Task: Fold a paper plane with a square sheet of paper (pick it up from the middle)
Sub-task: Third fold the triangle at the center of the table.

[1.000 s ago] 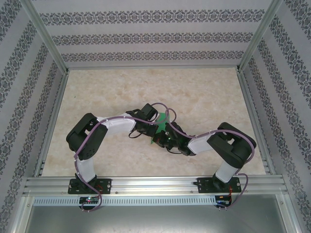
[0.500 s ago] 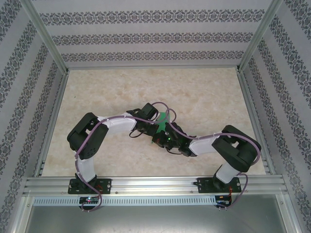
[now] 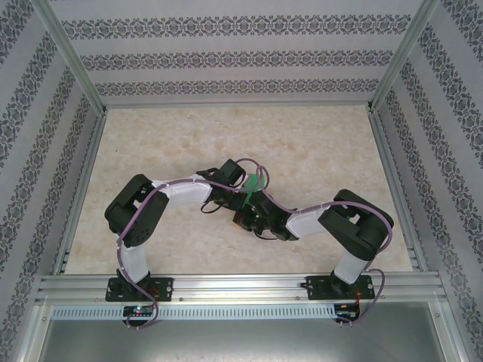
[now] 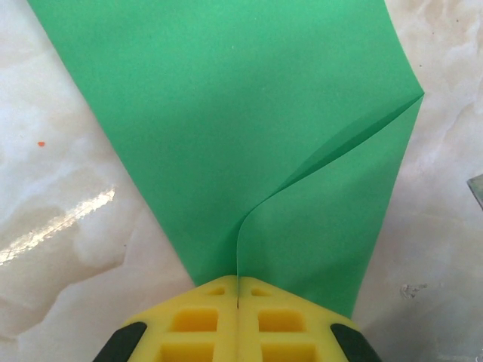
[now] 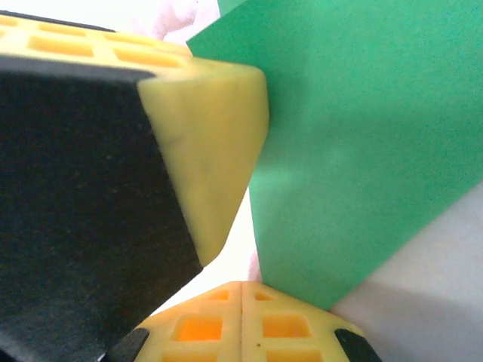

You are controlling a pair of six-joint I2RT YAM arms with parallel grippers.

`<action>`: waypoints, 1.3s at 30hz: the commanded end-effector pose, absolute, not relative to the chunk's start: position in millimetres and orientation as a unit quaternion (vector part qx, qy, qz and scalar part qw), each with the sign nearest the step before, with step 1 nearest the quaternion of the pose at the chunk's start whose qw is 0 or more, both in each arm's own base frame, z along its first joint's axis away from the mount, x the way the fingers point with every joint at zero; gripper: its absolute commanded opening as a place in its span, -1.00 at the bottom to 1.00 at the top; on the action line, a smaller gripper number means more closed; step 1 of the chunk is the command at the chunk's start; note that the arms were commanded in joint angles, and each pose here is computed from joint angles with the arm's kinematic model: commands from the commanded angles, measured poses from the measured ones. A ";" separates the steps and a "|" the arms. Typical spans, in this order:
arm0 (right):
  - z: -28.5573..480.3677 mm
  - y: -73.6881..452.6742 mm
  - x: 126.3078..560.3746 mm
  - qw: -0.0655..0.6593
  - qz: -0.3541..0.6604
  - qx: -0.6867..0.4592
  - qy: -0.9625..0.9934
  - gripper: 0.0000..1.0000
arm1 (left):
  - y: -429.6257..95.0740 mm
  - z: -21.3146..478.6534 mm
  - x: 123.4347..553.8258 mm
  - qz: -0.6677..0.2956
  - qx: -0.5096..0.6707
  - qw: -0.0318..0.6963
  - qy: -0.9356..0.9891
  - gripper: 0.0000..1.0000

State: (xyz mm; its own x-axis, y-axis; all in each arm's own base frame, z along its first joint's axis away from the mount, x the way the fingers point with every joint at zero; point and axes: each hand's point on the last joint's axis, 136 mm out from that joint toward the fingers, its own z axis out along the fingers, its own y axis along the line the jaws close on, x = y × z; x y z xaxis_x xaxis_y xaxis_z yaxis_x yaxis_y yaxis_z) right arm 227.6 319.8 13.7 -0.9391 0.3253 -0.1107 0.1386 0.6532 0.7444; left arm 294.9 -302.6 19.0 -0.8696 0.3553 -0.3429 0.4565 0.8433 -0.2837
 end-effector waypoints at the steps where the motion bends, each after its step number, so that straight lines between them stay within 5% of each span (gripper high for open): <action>1: 10.2 303.6 228.3 0.128 0.367 0.145 0.910 -0.95 | -292.9 1.3 290.2 -0.164 0.207 0.113 0.958 -1.00; 10: 62.8 248.8 255.6 0.202 0.371 0.156 0.893 -0.85 | -294.2 4.9 291.7 -0.170 0.208 0.113 0.957 -1.00; 18: 69.0 247.6 302.0 0.192 0.387 0.138 0.891 -0.85 | -294.1 5.1 292.3 -0.167 0.208 0.111 0.957 -1.00; 29: 10.0 259.4 308.2 0.122 0.355 0.133 0.917 -0.89 | -295.2 9.0 292.9 -0.169 0.207 0.110 0.957 -0.99; 35: -10.9 248.5 302.0 0.110 0.312 0.132 0.934 -0.91 | -293.1 26.6 298.0 -0.166 0.194 0.128 0.958 -0.71; 39: -9.5 248.4 300.8 0.110 0.312 0.128 0.935 -0.91 | -275.1 48.5 309.8 -0.142 0.158 0.160 0.964 -0.35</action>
